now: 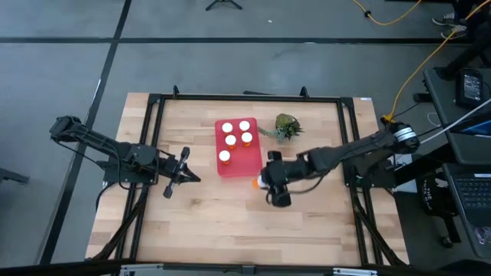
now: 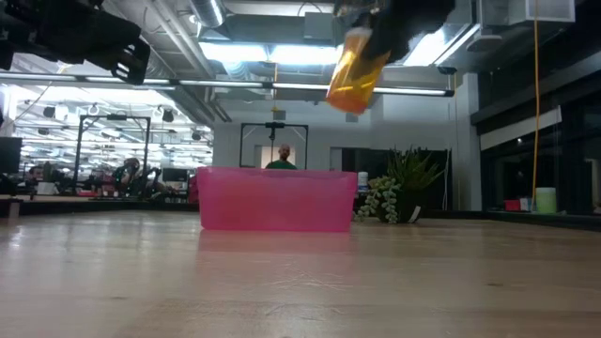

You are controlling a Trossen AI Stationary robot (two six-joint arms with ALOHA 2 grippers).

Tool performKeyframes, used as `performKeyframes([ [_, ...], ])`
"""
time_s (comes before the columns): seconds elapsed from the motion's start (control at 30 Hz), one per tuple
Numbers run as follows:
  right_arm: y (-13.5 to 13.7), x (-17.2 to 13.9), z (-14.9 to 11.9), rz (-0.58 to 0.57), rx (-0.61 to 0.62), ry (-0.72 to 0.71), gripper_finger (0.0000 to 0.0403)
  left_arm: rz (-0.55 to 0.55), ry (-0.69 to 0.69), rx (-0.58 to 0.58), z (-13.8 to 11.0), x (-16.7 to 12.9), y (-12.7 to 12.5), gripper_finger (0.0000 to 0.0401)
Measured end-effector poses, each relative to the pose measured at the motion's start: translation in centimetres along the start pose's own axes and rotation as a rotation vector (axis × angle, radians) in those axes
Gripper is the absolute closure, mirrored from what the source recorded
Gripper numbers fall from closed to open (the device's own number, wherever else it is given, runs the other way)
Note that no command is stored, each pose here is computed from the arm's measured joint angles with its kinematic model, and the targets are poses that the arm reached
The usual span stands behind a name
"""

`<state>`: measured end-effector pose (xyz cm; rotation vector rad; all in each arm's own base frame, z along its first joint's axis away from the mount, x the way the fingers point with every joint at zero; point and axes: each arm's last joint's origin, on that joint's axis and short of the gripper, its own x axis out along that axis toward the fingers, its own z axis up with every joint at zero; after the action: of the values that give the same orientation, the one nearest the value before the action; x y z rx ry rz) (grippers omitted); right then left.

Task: Pick and place pill bottles into a basket
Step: Put the orange pill bottle into the red bin

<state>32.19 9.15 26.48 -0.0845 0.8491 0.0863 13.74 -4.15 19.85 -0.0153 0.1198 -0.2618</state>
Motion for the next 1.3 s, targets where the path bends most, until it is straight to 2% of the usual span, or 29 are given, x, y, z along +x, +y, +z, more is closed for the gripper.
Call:
performKeyframes([
  [0.2, -3.2, 0.5, -0.1, 0.029, -0.029, 0.007, 0.0185, 0.009, 0.002, 0.040, 0.0, 0.0, 0.0, 0.0397],
  [0.4, -6.1, 0.6, 0.5, -0.028, -0.027, -0.053, 0.0185, 0.028, 0.003, 0.062, 0.0, 0.0, 0.1, 0.0395],
  [0.67, -9.2, 0.6, 1.2, -0.017, 0.020, -0.139, 0.0185, 0.141, 0.007, 0.138, 0.0, 0.0, 0.4, 0.0398],
  [0.87, -11.1, 0.5, 0.8, -0.048, 0.060, -0.128, 0.0185, 0.237, 0.009, 0.137, 0.0, -0.1, 0.7, 0.0394],
  [1.3, -14.2, -0.3, 0.8, -0.099, 0.171, -0.137, 0.0185, 0.246, 0.014, 0.221, 0.1, -0.1, 0.7, 0.0393],
])
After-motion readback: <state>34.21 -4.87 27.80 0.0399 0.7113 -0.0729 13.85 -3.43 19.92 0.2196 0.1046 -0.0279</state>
